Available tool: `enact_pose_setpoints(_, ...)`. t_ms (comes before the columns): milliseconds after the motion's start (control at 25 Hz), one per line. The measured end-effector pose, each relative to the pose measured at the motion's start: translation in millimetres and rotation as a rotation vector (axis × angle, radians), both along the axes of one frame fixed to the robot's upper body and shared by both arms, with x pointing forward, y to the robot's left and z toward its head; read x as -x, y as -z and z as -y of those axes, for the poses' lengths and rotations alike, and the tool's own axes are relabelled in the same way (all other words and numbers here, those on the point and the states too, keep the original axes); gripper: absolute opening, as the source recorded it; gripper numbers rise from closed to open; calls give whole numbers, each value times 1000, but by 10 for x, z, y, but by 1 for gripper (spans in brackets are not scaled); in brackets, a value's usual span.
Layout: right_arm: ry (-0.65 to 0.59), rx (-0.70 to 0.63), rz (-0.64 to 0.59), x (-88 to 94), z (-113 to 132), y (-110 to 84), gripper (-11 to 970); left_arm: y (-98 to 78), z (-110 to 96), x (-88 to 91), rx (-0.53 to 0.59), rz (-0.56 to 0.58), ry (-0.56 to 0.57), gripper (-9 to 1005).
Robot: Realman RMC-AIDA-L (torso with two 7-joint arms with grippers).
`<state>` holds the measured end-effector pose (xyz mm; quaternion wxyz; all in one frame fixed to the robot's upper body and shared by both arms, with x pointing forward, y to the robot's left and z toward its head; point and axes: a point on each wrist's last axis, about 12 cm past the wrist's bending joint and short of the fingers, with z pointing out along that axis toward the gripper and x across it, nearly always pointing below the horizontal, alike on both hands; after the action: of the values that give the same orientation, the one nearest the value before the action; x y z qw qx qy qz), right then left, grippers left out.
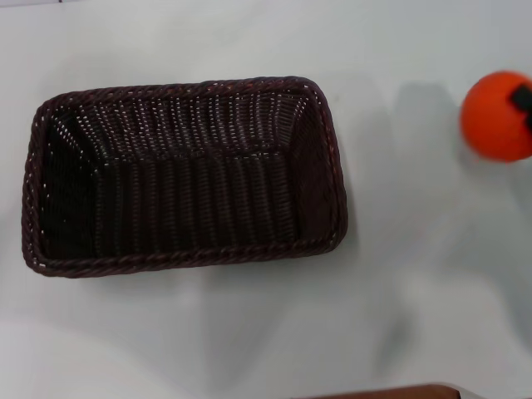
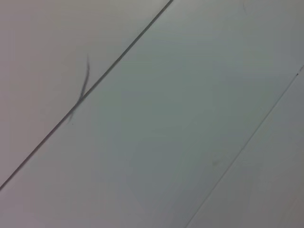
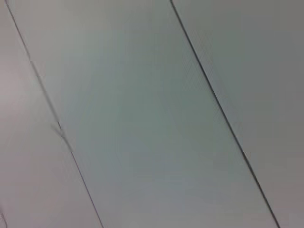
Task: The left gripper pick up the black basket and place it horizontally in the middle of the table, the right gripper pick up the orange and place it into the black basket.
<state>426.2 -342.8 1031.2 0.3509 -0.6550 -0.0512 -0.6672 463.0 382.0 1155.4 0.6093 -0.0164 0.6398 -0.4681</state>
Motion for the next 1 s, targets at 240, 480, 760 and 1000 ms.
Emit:
enact_pose_setpoints(240, -213, -57, 190, -193, -171, -397, 77, 54, -4, 22, 5, -3, -9, 885)
enact_pose_setpoints(480, -557, 3, 191, -625, -701, -656, 67, 128, -22, 35, -7, 22, -40, 886)
enact_pose_setpoints(760, -696, 90, -8, -988, -1145, -588, 109, 241, 9, 47, -17, 46, -57, 885)
enact_pose_setpoints(1000, -663, 98, -2, -1049, -1142, -609, 351, 369, 19, 101, -17, 75, -95, 885)
